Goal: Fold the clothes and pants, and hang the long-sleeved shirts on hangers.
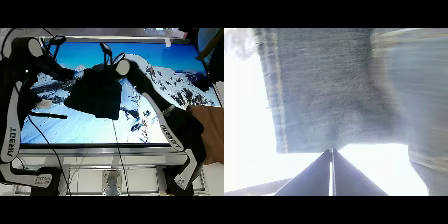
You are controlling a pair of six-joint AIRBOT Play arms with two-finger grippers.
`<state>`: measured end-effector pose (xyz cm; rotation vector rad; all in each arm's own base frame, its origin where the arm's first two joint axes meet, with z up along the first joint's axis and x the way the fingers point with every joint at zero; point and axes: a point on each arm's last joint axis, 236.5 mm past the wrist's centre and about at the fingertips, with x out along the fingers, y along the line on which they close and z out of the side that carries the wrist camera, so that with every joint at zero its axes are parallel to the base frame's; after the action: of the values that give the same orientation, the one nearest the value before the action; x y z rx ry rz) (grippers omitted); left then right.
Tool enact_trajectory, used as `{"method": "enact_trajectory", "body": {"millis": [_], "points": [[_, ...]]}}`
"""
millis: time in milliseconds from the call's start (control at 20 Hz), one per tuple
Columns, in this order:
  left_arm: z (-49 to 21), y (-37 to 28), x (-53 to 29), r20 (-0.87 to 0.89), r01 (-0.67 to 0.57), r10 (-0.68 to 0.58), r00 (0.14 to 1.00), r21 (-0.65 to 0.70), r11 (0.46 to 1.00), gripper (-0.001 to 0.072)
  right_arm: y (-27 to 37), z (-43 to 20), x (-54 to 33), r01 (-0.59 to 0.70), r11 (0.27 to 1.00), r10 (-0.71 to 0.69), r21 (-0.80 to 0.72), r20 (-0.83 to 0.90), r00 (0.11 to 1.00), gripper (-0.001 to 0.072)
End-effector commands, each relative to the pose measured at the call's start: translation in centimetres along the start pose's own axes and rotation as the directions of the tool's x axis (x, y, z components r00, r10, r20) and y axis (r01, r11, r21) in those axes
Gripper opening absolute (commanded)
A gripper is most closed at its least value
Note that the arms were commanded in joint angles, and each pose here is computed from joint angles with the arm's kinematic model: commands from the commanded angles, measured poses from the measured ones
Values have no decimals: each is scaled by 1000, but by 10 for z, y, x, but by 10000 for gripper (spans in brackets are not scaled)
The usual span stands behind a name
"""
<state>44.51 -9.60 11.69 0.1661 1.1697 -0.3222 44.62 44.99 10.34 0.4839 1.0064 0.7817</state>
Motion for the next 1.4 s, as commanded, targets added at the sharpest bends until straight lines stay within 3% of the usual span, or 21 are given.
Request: {"method": "enact_trajectory", "body": {"millis": [0, 150, 300, 450, 600, 750, 850, 950, 1100, 1200, 1300, 1350], "points": [[-7, 24, -20, 13, -46, 46, 999, -37, 998, 17, 20, 4, 38, -60, 998, 59, 7, 113, 992, 522], [-11, 49, -33, 27, -90, 92, 995, -77, 993, 17, -2, 7, 23, -3, 1000, 4, -17, 58, 998, 522], [-15, 63, -38, 29, -104, 108, 994, -110, 988, 16, -75, 4, -25, 192, 977, -201, -90, -98, 975, 523], [-18, 66, -39, 17, -106, 109, 994, -118, 987, 17, -169, -19, -86, 425, 893, -449, -144, -278, 849, 524], [-26, 64, -38, -14, -101, 100, 995, -118, 988, 17, -235, -66, -120, 500, 843, -530, -199, -467, 708, 523], [-32, 64, -39, -41, -100, 96, 995, -120, 988, 17, -271, -95, -104, 520, 844, -519, -135, -452, 725, 523], [-32, 64, -38, -41, -100, 96, 995, -120, 988, 17, -273, -95, -68, 464, 886, -439, 0, -325, 838, 524], [-32, 64, -38, -42, -99, 95, 995, -119, 988, 17, -272, -66, -43, 391, 907, -373, 154, -135, 918, 524], [-37, 62, -38, -63, -96, 89, 994, -119, 988, 17, -276, -17, -51, 277, 894, -314, 353, 51, 948, 523], [-38, 62, -38, -67, -96, 88, 994, -120, 988, 17, -294, -30, -70, 290, 869, -304, 400, -30, 952, 522], [-38, 62, -38, -66, -95, 88, 994, -120, 988, 17, -298, -55, -82, 297, 869, -260, 395, -145, 955, 447], [-38, 62, -38, -66, -95, 88, 994, -120, 988, 17, -295, -63, -83, 280, 873, -229, 400, -170, 958, 446]]}}
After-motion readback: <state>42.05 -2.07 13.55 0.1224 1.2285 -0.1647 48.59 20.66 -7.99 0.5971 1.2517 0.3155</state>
